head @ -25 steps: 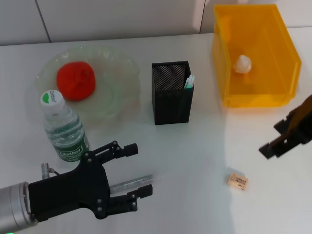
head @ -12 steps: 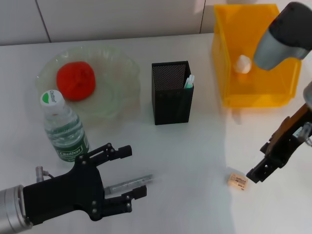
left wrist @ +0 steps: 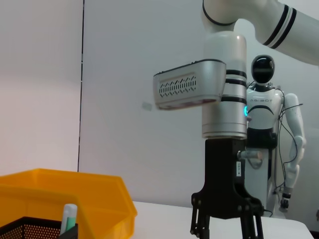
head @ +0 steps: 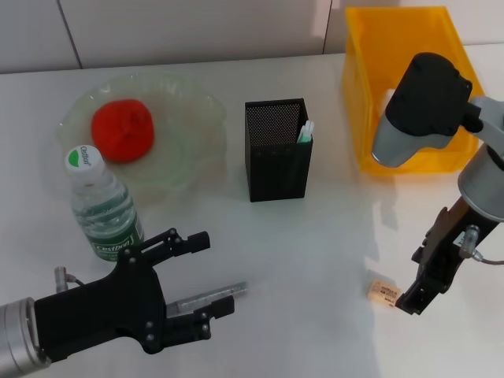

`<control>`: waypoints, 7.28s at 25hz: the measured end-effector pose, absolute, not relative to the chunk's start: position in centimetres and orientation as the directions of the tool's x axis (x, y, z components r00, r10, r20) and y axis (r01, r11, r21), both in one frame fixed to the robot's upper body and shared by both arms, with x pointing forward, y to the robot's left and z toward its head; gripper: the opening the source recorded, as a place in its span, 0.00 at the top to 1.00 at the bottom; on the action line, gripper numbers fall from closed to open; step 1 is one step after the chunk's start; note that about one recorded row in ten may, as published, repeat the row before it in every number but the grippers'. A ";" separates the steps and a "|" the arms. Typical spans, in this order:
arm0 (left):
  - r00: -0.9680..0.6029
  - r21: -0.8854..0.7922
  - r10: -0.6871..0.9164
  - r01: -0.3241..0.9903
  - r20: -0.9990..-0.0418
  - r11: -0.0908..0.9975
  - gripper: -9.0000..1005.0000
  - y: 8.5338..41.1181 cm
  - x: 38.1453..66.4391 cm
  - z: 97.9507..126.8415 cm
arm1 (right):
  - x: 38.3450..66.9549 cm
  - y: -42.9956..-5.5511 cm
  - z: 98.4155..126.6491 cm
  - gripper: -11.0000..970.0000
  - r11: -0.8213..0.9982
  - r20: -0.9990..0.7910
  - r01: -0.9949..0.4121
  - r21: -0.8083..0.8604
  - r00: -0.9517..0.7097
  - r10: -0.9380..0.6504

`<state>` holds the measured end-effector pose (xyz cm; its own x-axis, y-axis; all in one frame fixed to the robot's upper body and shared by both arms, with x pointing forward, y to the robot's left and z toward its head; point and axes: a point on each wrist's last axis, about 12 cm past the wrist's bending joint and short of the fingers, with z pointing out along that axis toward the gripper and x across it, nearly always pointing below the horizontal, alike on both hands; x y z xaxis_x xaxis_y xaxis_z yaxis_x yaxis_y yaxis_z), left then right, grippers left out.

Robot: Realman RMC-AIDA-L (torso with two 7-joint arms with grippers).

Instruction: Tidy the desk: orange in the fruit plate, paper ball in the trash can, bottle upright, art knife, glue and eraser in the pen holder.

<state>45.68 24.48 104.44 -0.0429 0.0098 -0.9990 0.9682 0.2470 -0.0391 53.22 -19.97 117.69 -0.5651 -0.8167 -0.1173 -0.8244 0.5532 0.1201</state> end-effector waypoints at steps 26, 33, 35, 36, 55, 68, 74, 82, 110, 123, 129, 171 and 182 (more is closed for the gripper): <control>-0.046 -0.044 0.002 0.971 -0.999 0.236 0.18 24.4 45.5 104.4 | 53.7 -18.9 113.6 0.42 0.555 -0.156 -0.827 0.087 -0.562 -0.812; -0.044 -0.042 0.001 0.972 -0.999 0.232 0.19 24.3 45.5 104.5 | 53.5 -18.7 113.3 0.46 0.547 -0.163 -0.832 0.093 -0.555 -0.816; -0.044 -0.042 0.001 0.972 -0.999 0.232 0.19 24.3 45.5 104.5 | 53.5 -18.6 113.2 0.46 0.544 -0.163 -0.834 0.095 -0.552 -0.818; -0.044 -0.042 0.001 0.972 -0.999 0.232 0.19 24.3 45.5 104.5 | 53.5 -18.6 113.1 0.46 0.543 -0.161 -0.835 0.095 -0.551 -0.819; -0.044 -0.043 0.000 0.972 -0.999 0.230 0.19 24.2 45.5 104.5 | 53.6 -18.6 112.4 0.66 0.536 -0.139 -0.839 0.091 -0.544 -0.828; -0.044 -0.043 -0.001 0.973 -0.999 0.225 0.19 24.1 45.5 104.5 | 53.8 -19.1 112.9 0.70 0.557 -0.162 -0.825 0.096 -0.565 -0.809; -0.038 -0.040 -0.012 0.974 -0.999 0.225 0.19 24.2 45.4 104.6 | 54.7 -19.4 116.5 0.68 0.579 -0.311 -0.809 0.098 -0.578 -0.754; -0.028 -0.031 -0.020 0.977 -0.999 0.211 0.19 24.0 45.6 104.9 | 57.5 -21.4 124.2 0.65 0.670 -0.608 -0.742 0.014 -0.538 -0.584; -0.009 -0.015 -0.037 0.983 -0.999 0.182 0.19 23.6 46.1 105.5 | 62.1 -16.5 120.8 0.55 0.628 -0.638 -0.778 -0.027 -0.470 -0.610; 0.001 -0.010 -0.061 0.983 -0.998 0.185 0.19 23.8 46.0 105.8 | 58.8 -18.9 123.8 0.38 0.612 -0.800 -0.790 -0.032 -0.347 -0.489; 0.021 0.008 -0.066 0.982 -0.998 0.189 0.19 24.0 46.3 106.3 | 53.6 -23.3 120.7 0.38 0.490 -0.911 -0.872 -0.015 -0.190 -0.366; 0.354 0.101 0.714 0.923 -0.604 -0.372 0.22 13.0 53.6 117.7 | 43.3 -33.7 106.9 0.19 0.531 -0.956 -0.816 0.229 -0.292 -0.035; 0.035 -0.021 0.849 0.998 -0.527 -0.054 0.22 13.6 53.6 117.5 | 43.1 -34.1 106.8 0.19 0.538 -0.951 -0.810 0.235 -0.307 -0.047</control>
